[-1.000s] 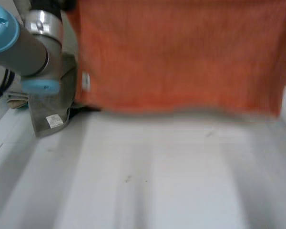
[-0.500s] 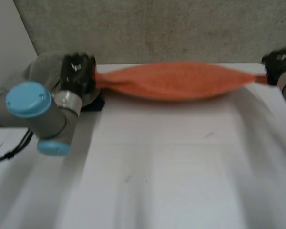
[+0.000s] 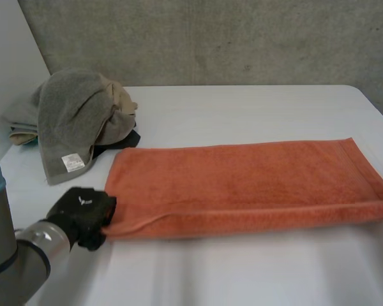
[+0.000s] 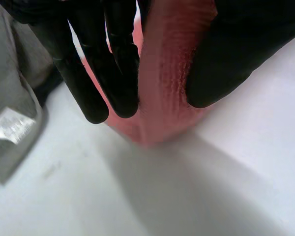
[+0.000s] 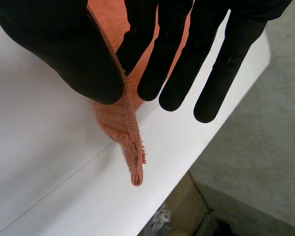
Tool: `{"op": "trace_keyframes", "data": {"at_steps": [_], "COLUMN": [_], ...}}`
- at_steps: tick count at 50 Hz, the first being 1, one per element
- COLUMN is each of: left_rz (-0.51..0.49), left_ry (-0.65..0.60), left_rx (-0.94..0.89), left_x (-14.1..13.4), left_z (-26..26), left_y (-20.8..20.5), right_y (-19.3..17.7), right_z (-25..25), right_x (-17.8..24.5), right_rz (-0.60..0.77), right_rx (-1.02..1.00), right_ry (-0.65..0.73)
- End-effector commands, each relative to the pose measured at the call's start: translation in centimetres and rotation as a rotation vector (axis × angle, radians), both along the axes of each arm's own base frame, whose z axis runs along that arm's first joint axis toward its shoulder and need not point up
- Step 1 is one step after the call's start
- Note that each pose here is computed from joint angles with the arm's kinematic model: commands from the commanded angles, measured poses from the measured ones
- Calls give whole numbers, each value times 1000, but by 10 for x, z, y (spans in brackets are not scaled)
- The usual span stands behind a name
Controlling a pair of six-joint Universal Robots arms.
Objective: Fold the laundry.
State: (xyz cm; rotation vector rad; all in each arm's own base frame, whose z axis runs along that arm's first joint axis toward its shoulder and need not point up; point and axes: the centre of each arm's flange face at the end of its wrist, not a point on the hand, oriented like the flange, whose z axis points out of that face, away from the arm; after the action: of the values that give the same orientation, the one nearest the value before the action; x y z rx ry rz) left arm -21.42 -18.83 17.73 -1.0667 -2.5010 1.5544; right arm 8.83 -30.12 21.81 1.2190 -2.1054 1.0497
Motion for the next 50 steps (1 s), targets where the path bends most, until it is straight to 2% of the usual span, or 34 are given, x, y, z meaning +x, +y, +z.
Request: {"op": "trace_keyframes", "data": {"at_steps": [1, 5, 13, 26, 29, 33, 39, 41, 44, 50], "left_rz": [-16, -22, 133, 107, 94, 87, 72, 71, 67, 58], "left_ry": [92, 116, 63, 115, 125, 140, 157, 166, 165, 147], "left_rx": [-241, -326, -375, -446, -457, -473, -490, -492, -483, -445], "left_x": [-30, -56, -75, -101, -108, -112, -111, -108, -103, -98], "left_z": [9, 3, -22, -34, -31, -20, 6, 13, 17, 9], "left_y": [-58, -88, -142, -172, -169, -163, -143, -137, -128, -114], "right_y": [-67, -91, -140, -191, -190, -187, -148, -134, -119, -89], "right_z": [-22, -29, -50, -84, -82, -55, -6, 1, -3, -45], "right_x": [19, 39, 58, 84, 88, 88, 79, 61, 40, 11], "right_rz": [-18, 22, 67, 106, 108, 84, 40, 1, -45, -116], "right_rx": [-213, -298, -455, -558, -563, -598, -528, -458, -354, -107], "right_ry": [-134, -145, -147, -159, -174, -250, -386, -403, -406, -453]}}
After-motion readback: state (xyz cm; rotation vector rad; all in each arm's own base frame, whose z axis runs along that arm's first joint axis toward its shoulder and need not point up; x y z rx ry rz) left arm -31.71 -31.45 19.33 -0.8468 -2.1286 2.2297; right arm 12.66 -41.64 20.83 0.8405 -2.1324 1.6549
